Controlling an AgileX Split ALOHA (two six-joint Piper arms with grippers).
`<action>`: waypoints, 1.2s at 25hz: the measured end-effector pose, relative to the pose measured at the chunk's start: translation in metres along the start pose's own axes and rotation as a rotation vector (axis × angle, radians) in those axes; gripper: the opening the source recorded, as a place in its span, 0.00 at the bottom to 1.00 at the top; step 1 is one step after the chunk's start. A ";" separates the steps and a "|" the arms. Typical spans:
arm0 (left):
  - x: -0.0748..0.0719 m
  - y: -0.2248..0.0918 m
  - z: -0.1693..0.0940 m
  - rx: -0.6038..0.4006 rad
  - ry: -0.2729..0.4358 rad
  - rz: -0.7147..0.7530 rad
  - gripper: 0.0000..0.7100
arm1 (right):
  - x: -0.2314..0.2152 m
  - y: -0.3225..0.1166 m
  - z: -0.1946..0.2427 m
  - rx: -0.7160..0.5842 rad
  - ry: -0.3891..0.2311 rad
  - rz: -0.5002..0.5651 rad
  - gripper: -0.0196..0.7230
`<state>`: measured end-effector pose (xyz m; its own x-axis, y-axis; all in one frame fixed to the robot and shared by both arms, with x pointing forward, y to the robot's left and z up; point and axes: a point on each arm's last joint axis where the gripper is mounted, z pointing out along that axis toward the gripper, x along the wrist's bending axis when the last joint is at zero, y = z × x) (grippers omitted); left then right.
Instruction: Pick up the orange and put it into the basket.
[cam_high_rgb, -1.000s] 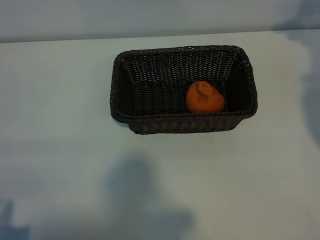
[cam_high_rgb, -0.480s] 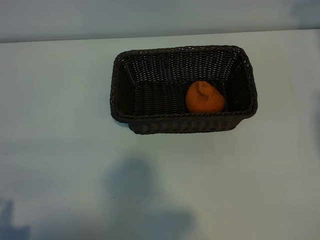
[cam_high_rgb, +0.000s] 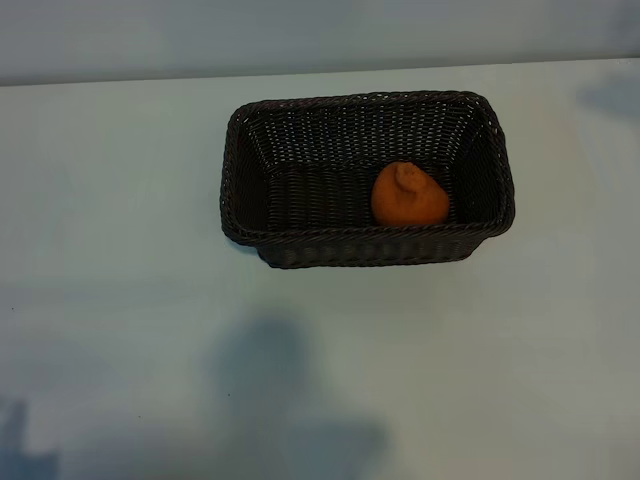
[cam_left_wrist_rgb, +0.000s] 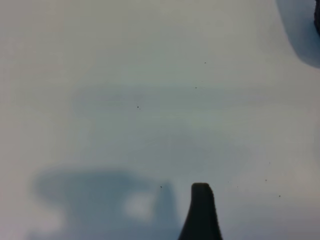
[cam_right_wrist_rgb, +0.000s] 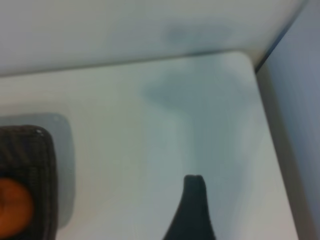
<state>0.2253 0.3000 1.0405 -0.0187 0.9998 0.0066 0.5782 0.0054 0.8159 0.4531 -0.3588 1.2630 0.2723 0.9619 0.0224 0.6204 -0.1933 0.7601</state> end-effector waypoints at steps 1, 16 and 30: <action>0.000 0.000 0.000 0.000 0.000 0.000 0.81 | 0.000 -0.007 -0.019 -0.037 0.000 -0.001 0.81; 0.000 0.000 0.000 0.000 0.000 0.002 0.81 | 0.001 -0.161 -0.153 -0.350 0.001 -0.007 0.81; 0.000 0.000 0.000 0.000 0.000 0.002 0.81 | -0.001 -0.259 -0.093 -0.317 0.086 -0.029 0.81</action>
<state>0.2253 0.3000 1.0405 -0.0178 0.9998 0.0078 0.5782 0.0039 0.8159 0.2242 -0.2921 1.1265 0.1862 0.9816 0.0419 0.3637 -0.1085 0.9252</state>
